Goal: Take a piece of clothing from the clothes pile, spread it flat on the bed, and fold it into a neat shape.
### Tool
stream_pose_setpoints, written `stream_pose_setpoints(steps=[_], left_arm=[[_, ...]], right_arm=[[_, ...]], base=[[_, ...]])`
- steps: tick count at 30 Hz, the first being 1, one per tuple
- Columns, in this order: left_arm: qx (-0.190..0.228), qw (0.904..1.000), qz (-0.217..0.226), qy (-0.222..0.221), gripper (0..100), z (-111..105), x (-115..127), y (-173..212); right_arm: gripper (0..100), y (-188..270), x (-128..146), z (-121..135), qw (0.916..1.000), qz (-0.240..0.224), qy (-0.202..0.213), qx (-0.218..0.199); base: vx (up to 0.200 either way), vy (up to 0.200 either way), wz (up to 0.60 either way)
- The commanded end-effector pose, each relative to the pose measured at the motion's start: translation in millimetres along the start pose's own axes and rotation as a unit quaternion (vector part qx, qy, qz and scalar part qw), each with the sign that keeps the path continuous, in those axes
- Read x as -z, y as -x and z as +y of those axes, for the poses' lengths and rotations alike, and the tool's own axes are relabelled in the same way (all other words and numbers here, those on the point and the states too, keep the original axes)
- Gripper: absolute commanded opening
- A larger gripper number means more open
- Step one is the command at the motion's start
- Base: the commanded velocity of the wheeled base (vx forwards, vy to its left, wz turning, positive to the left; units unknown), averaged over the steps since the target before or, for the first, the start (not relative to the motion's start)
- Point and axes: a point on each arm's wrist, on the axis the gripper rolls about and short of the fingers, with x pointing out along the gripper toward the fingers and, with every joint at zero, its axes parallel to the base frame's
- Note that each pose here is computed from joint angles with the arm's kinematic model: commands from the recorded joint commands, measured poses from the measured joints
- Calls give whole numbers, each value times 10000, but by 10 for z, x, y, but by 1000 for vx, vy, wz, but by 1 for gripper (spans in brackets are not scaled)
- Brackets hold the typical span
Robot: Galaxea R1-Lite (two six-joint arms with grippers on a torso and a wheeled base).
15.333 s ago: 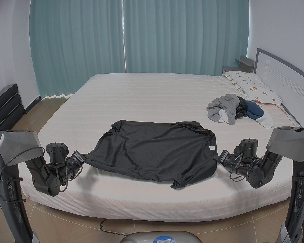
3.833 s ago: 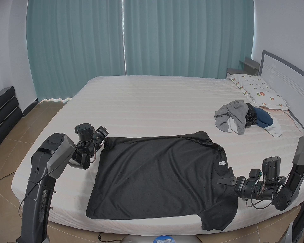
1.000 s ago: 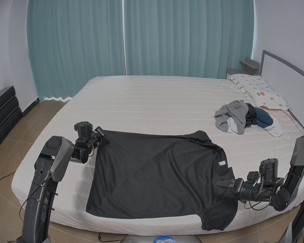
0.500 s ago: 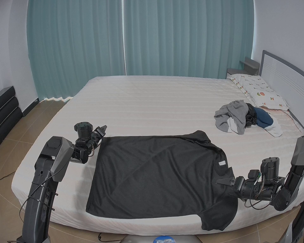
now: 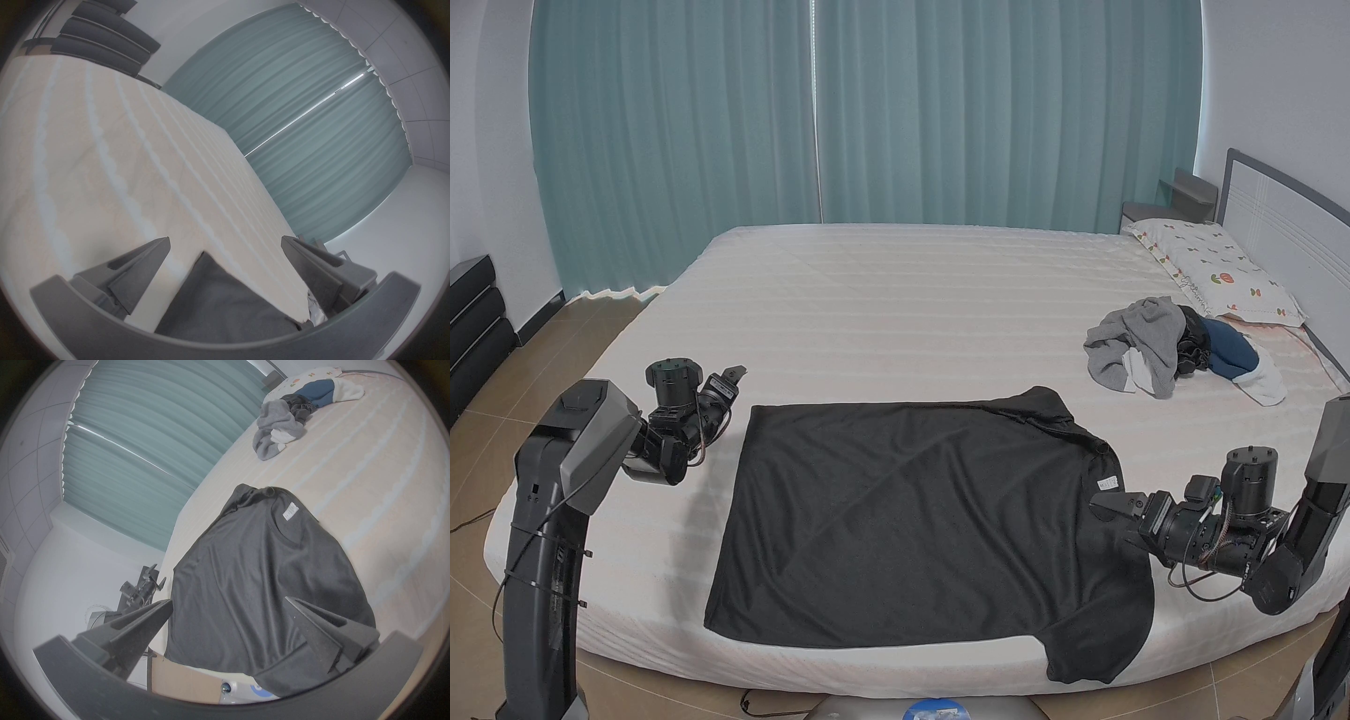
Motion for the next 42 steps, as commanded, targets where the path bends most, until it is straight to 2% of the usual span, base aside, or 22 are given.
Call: stream_pose_setpoints(steps=[1,4,6,10,13,17,22,27,38,42], left_arm=[[192,9992,311,174,100,-241,-113,755],[52,9987,460,206,100,-200,-42,926],[-14,9966,739,359,100,-173,109,1146],[289,9914,1084,675,100,-67,235,1364],[577,9912,1017,624,100,-44,253,1416],[537,9915,1017,615,100,48,298,1427],[457,9910,1091,626,100,87,346,1444],[387,9908,1134,633,100,139,381,1417],[385,9907,1144,624,100,147,392,1412],[389,9907,1150,614,100,144,397,1412]], right_arm=[[100,-484,-359,134,9992,-387,64,40],[100,-678,-478,163,9990,-400,37,172],[100,-937,-573,153,9980,-444,41,443],[100,-1255,-662,102,9954,-505,353,739],[100,-1432,-704,68,9933,-504,537,895],[100,-1635,-757,36,9917,-436,572,1063],[100,-1919,-893,-40,9852,-589,675,1463],[100,-1962,-941,0,9837,-657,870,1433],[100,-2018,-921,-45,9842,-616,857,1419],[100,-2103,-980,-83,9834,-768,844,1411]], base=[[0,0,0],[0,0,0],[0,0,0],[0,0,0],[0,0,0],[0,0,0],[0,0,0],[0,0,0],[0,0,0],[0,0,0]])
